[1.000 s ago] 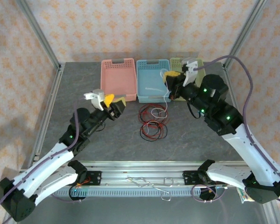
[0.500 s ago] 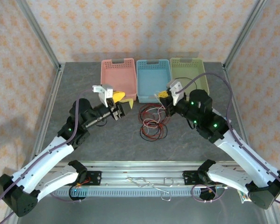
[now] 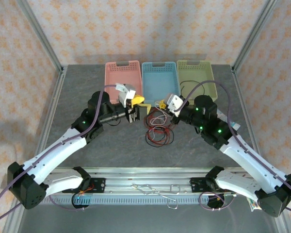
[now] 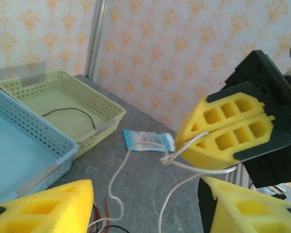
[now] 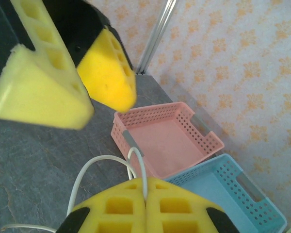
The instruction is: Untangle the cables
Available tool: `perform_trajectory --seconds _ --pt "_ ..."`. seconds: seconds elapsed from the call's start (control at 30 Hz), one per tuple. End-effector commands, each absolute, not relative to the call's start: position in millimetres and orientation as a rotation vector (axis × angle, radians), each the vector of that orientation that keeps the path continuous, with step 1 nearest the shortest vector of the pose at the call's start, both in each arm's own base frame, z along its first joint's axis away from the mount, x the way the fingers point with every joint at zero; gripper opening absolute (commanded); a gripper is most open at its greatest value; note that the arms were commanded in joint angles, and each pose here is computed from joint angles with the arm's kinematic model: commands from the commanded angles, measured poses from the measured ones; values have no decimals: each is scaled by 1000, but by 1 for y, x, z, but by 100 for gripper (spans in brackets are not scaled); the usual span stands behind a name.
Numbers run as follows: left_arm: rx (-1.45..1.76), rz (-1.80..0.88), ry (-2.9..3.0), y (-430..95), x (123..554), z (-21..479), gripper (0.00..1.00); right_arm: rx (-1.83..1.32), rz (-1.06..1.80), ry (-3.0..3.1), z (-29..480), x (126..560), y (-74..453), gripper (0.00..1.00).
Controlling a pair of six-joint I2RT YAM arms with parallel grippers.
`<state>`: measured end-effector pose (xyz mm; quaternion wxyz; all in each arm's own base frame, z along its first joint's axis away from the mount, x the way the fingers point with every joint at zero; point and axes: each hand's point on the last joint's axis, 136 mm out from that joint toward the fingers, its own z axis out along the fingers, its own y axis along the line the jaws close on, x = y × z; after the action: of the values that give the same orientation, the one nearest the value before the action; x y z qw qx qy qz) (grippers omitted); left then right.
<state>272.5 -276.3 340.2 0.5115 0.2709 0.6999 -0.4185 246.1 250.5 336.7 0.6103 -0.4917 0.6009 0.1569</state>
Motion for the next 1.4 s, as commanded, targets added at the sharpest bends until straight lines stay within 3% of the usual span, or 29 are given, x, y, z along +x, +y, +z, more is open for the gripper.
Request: perform_trajectory --seconds 0.0,0.63,0.9,1.03,1.2,1.37 --pt "751 -1038 1609 -290 260 361 59 -1176 375 1318 346 241 257 0" --pt "710 -976 1675 -299 276 346 46 -1203 402 1330 340 234 261 0" --pt "654 -894 1737 -292 288 327 27 -1198 416 1327 342 232 261 0" --pt "651 -891 1724 -292 288 330 27 -1202 431 1325 342 230 263 0" --pt "716 -960 1676 -300 276 335 35 -1194 441 1332 342 229 264 0" --pt "742 -1007 1672 -303 268 328 33 -1152 446 1313 353 228 261 0"
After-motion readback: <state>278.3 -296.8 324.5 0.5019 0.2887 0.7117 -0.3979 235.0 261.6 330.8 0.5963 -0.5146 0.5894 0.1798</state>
